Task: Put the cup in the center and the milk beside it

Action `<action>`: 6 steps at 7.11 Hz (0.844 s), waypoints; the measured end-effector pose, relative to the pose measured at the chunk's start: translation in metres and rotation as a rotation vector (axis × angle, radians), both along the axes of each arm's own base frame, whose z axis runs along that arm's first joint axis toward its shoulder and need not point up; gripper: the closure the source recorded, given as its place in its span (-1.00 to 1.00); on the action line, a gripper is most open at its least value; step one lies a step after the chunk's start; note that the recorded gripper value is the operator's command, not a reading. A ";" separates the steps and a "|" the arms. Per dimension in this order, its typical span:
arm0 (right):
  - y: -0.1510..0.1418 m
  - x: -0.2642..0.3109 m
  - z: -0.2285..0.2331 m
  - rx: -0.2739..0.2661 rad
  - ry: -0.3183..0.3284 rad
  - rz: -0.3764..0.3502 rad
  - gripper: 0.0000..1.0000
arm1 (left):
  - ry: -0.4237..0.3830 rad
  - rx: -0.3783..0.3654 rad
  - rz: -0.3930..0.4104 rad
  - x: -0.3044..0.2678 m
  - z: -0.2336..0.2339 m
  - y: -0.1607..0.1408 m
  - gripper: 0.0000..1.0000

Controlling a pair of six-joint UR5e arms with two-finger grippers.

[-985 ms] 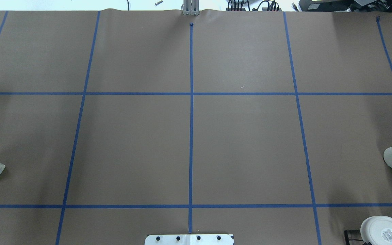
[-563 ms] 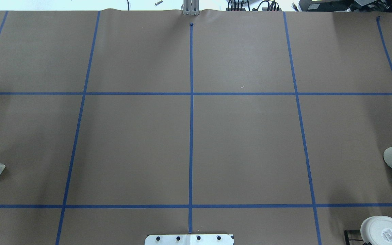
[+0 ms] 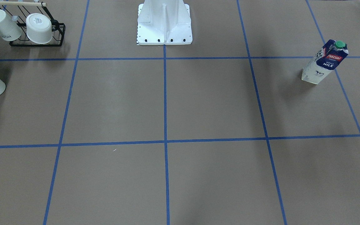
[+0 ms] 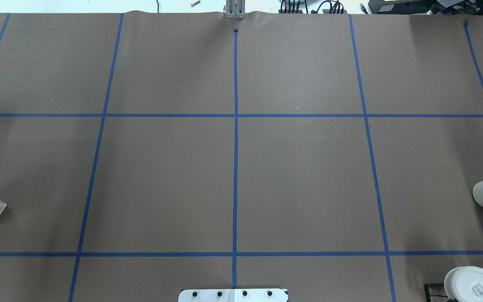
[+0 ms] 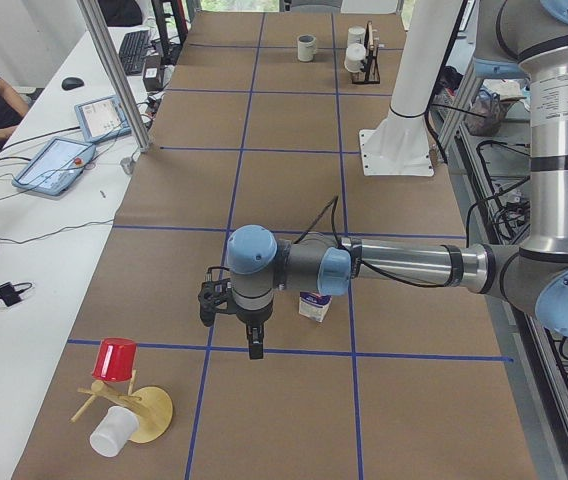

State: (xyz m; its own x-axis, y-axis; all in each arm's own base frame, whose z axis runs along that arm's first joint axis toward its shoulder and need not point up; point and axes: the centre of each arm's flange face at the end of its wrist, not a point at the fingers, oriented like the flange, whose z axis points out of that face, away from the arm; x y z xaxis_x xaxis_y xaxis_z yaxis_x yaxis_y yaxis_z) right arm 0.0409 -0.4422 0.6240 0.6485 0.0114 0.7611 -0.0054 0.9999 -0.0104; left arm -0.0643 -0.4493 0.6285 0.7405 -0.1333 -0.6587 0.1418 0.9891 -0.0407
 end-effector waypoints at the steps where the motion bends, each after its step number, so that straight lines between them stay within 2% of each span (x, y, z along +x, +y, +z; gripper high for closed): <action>1: -0.001 -0.016 -0.002 0.060 -0.007 -0.038 -1.00 | 0.001 0.002 0.000 0.000 -0.001 0.000 -0.96; 2: 0.005 -0.037 0.001 0.099 -0.012 -0.087 -1.00 | 0.002 0.003 0.000 0.000 -0.002 0.000 -0.96; 4: 0.018 -0.076 0.008 0.137 -0.025 -0.185 -1.00 | 0.002 0.008 -0.001 0.000 -0.004 -0.001 -0.96; 6: 0.037 -0.097 0.022 0.118 -0.031 -0.248 -1.00 | 0.003 0.013 -0.001 0.000 -0.006 -0.002 -0.96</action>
